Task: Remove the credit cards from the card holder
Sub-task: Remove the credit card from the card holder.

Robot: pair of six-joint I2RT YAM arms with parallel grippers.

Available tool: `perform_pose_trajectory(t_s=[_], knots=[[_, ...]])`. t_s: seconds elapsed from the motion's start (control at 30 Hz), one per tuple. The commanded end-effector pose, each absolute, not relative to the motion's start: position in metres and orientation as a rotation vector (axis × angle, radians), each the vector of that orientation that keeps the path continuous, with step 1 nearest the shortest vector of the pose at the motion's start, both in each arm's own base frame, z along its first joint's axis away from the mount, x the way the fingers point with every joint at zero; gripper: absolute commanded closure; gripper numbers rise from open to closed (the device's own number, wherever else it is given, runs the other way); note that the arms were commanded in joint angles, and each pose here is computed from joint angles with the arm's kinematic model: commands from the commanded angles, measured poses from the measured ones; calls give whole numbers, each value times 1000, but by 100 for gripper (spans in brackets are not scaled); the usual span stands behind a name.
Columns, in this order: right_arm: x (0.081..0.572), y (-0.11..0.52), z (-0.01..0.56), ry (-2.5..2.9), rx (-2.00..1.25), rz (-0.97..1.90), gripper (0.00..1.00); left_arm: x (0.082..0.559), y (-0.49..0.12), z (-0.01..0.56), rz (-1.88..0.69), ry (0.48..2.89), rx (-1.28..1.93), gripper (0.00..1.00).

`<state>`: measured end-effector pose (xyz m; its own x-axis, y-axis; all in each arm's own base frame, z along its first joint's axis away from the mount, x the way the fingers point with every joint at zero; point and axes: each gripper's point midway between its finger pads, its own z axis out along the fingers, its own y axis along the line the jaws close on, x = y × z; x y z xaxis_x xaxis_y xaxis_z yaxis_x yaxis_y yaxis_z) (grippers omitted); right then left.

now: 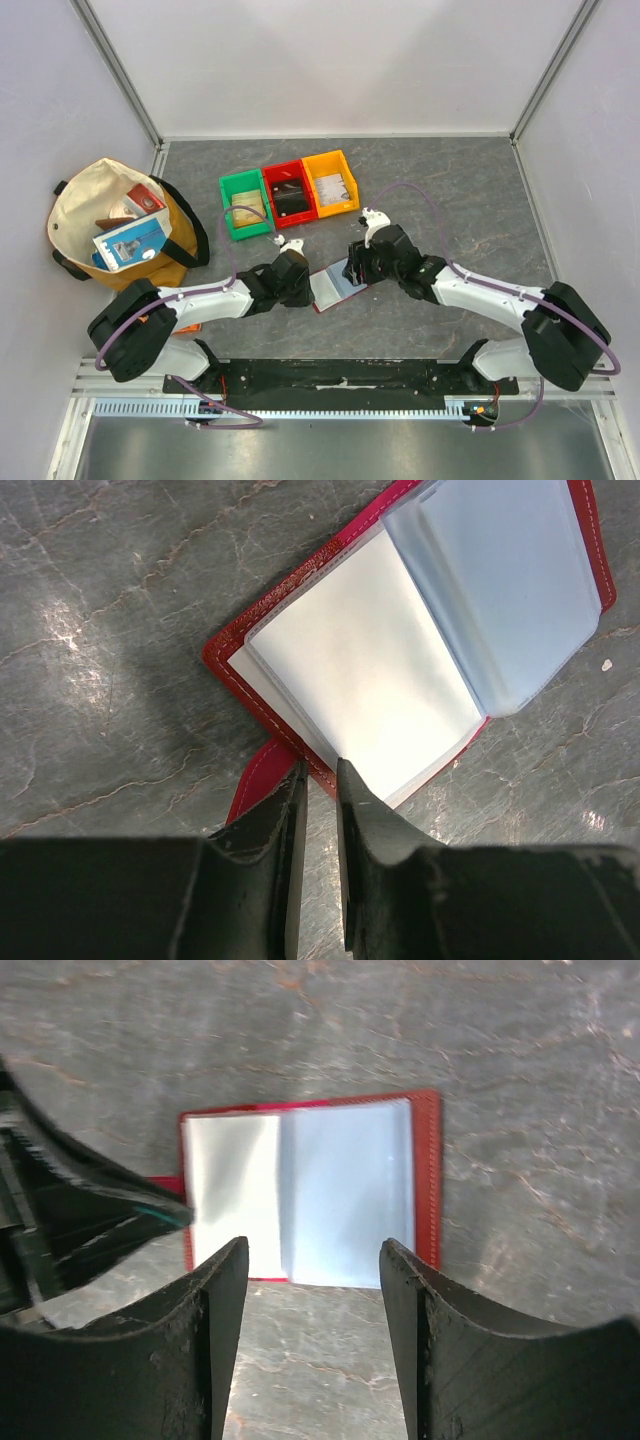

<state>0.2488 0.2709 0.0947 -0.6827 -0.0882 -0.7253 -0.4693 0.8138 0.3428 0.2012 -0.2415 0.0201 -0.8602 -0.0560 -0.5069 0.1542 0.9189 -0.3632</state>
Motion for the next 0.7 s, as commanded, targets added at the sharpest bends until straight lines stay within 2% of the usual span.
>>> perform_pose_trajectory(t_s=[0.0, 0.27, 0.47, 0.67], knots=[[251, 251, 63, 2352, -373, 517, 37, 197, -241, 15, -547, 2566, 36, 76], [246, 259, 45, 2400, -396, 554, 37, 198, -241, 16, -549, 2563, 33, 76], [246, 261, 42, 2406, -401, 565, 43, 198, -242, 18, -554, 2562, 36, 76], [242, 264, 36, 2430, -420, 580, 45, 198, -242, 19, -557, 2560, 38, 77]])
